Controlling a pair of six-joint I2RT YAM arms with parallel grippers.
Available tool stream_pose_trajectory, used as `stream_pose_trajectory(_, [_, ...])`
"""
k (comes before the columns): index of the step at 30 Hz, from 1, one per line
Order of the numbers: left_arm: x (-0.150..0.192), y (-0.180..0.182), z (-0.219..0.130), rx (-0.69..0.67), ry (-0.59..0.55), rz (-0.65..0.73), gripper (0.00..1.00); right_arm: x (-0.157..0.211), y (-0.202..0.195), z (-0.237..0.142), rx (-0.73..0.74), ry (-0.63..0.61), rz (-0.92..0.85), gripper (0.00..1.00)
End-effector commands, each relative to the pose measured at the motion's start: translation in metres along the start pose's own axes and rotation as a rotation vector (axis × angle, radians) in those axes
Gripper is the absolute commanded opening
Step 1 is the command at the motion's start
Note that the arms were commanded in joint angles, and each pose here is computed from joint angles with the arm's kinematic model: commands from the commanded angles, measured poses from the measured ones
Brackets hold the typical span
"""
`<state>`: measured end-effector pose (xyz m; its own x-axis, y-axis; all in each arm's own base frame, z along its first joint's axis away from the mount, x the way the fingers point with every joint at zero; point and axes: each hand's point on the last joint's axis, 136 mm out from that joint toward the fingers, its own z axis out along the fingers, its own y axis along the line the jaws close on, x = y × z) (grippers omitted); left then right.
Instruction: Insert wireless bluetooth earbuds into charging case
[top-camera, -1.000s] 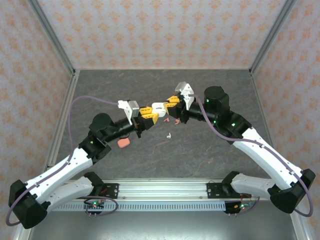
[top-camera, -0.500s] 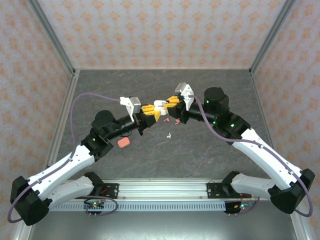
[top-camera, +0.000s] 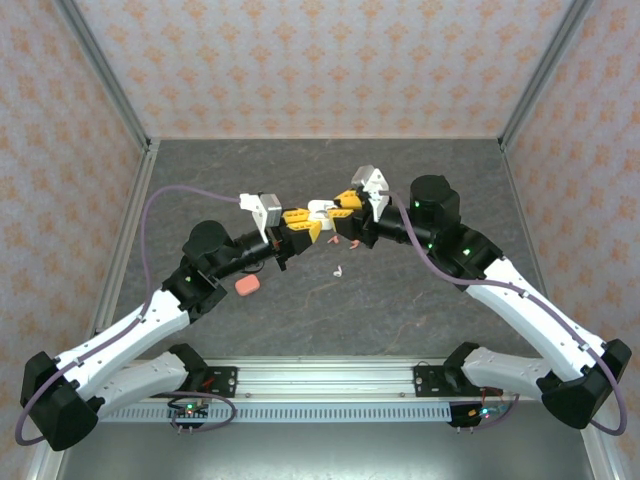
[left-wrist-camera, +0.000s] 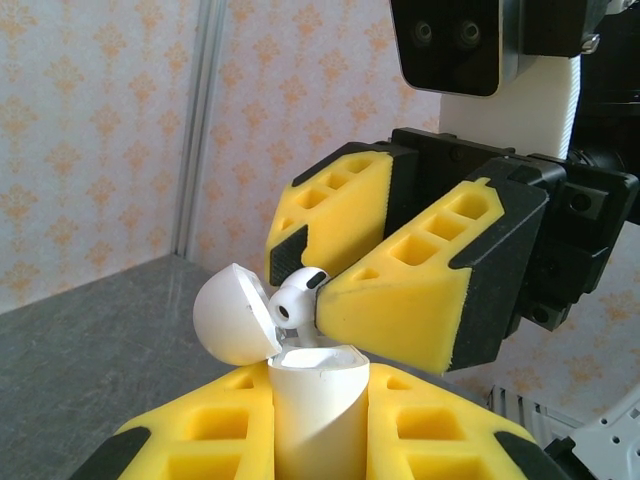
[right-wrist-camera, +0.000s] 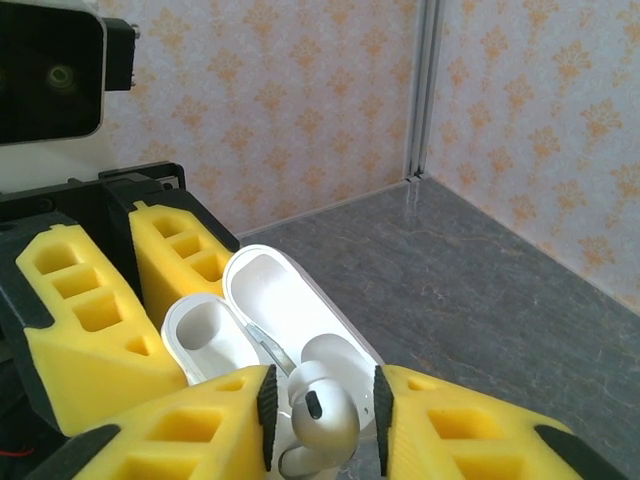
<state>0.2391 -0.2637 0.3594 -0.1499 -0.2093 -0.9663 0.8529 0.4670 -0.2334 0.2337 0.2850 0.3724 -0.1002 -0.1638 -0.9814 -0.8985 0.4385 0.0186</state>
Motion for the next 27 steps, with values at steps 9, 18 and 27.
stream_pose_trajectory(9, [-0.011, -0.008, -0.003, 0.027, -0.075, 0.07, 0.0, -0.03, 0.004, -0.013, 0.006, -0.065, 0.009, 0.55])
stream_pose_trajectory(18, [-0.006, -0.004, -0.003, 0.013, -0.085, 0.116, 0.0, -0.061, -0.01, -0.028, 0.046, -0.107, 0.13, 0.75])
stream_pose_trajectory(27, [-0.005, -0.001, 0.0, -0.029, -0.095, 0.202, 0.0, -0.047, -0.038, -0.025, 0.093, 0.007, 0.365, 0.84])
